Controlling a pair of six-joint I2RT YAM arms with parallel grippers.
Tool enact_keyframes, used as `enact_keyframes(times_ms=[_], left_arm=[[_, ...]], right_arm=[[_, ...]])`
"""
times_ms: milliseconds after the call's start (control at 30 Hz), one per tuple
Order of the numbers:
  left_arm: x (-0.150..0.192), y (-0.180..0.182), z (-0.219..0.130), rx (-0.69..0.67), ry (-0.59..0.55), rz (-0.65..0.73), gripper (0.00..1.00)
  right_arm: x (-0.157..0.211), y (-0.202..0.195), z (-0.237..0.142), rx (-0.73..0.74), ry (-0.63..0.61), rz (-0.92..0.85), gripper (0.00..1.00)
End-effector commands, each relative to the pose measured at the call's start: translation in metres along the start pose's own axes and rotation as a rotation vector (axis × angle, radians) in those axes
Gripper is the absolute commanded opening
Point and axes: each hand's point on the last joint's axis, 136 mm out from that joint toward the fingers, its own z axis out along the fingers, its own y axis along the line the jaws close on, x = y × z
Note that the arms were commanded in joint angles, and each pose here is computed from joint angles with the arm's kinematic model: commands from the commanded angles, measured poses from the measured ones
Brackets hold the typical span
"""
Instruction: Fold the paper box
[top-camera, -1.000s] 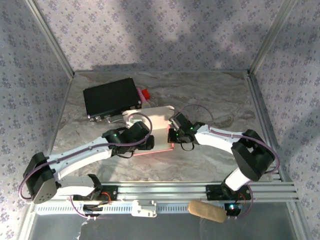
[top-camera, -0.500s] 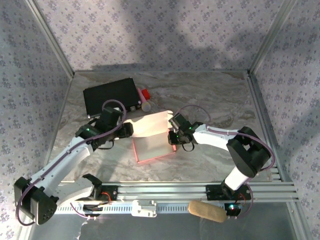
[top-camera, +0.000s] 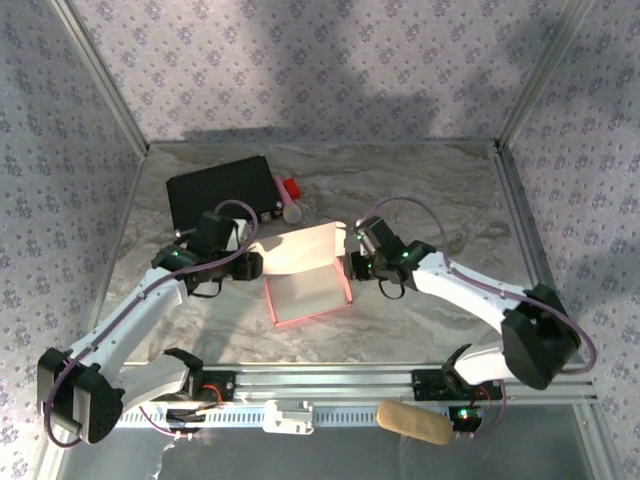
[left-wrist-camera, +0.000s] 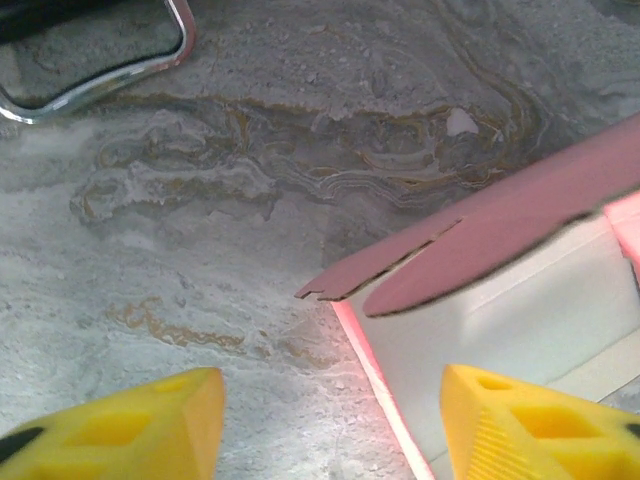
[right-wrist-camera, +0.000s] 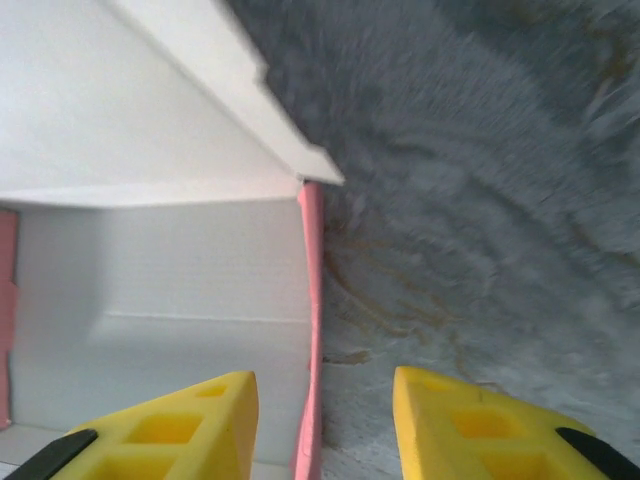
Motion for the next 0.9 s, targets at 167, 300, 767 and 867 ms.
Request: enact_keyframes(times_ms=[167,300,767,867], left_arm=[[-0.01,-0.007,0.006,0.026,0.002,0.021,0.53],[-0.011,-0.007,0.009,0.023,0.009,0.03,0.5],[-0.017,-0.013,0.024,0.031,0.042,0.038,0.33],[-0.016,-0.015,0.028,0.037,0.055,0.035,0.29]], right_arm=[[-0.045,0.002,-0.021,-0.105,-0.06,-0.137,0.47],[-0.057,0.017,-0.017,-0.165,-0.075,-0.245,0.49],[-0.077,0.026,0.012,-0.206,-0.064,-0.384,0.47],[-0.074,0.028,0.018,-0.204,-0.057,-0.395,0.42]])
